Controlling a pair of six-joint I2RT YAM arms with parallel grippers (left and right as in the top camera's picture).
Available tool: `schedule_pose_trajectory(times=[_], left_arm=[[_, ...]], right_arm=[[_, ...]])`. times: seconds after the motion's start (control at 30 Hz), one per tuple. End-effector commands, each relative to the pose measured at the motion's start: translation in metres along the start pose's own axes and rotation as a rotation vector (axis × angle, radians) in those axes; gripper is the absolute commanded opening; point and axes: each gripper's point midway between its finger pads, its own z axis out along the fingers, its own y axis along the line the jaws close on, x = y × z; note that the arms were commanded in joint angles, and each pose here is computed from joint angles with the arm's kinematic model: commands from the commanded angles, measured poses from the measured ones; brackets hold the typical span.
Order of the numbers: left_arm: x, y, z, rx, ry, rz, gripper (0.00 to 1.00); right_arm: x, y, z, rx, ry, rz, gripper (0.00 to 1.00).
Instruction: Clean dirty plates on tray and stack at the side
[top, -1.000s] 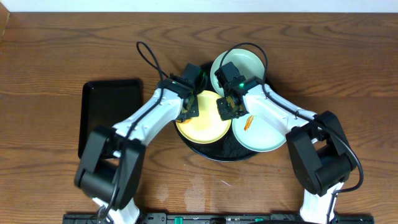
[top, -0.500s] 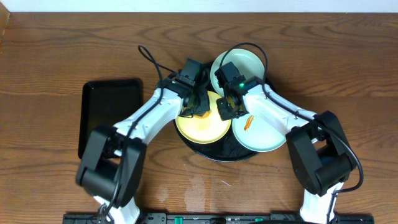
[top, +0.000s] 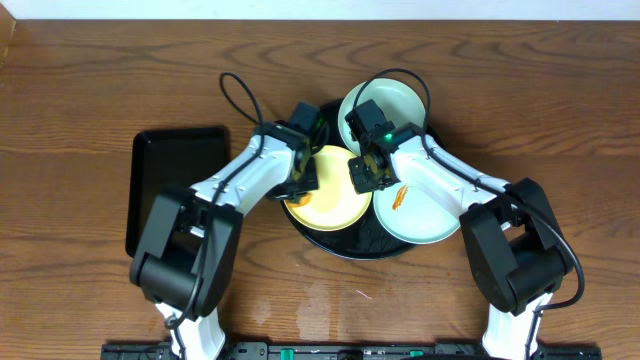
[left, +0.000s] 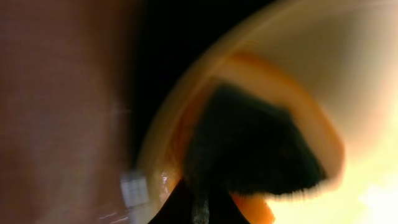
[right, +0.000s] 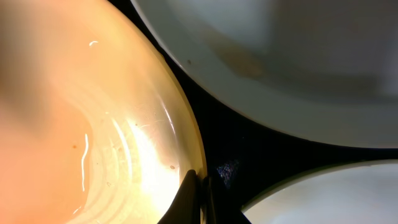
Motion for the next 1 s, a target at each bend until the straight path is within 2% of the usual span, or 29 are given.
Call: schedule_pose_trajectory(times=[0.0, 0.13, 0.33, 0.53, 0.67, 0.8, 0.97], left_arm=[[-0.026, 0.040, -0.028, -0.171, -0.154, -0.015, 0.07], [-0.034, 0.040, -0.061, -0.134, -0.242, -0.010, 0.07], [-0.039, 0.045, -0.139, -0.006, -0.424, -0.059, 0.07], [-0.032, 0.090, -0.199, 0.040, -0.546, -0.173, 0.08], [-0.021, 0.142, -0.210, -0.013, -0.539, -0.299, 0.07], [-0.006, 0.189, -0.203, -0.094, -0.468, -0.423, 0.07], [0.002, 0.215, -0.188, -0.116, -0.381, -0.513, 0.08]], right_arm=[[0.012, 0.004, 0.006, -0.010, 0.046, -0.024, 0.01], [0.012, 0.004, 0.006, -0.011, 0.044, -0.024, 0.01], [0.006, 0.012, -0.001, -0.043, 0.027, -0.048, 0.01], [-0.011, 0.036, -0.029, -0.108, -0.038, -0.156, 0.01], [-0.021, 0.040, -0.050, -0.079, -0.101, -0.194, 0.01], [-0.030, 0.034, -0.070, -0.003, -0.170, -0.209, 0.01], [-0.041, 0.020, -0.103, 0.130, -0.278, -0.213, 0.01]])
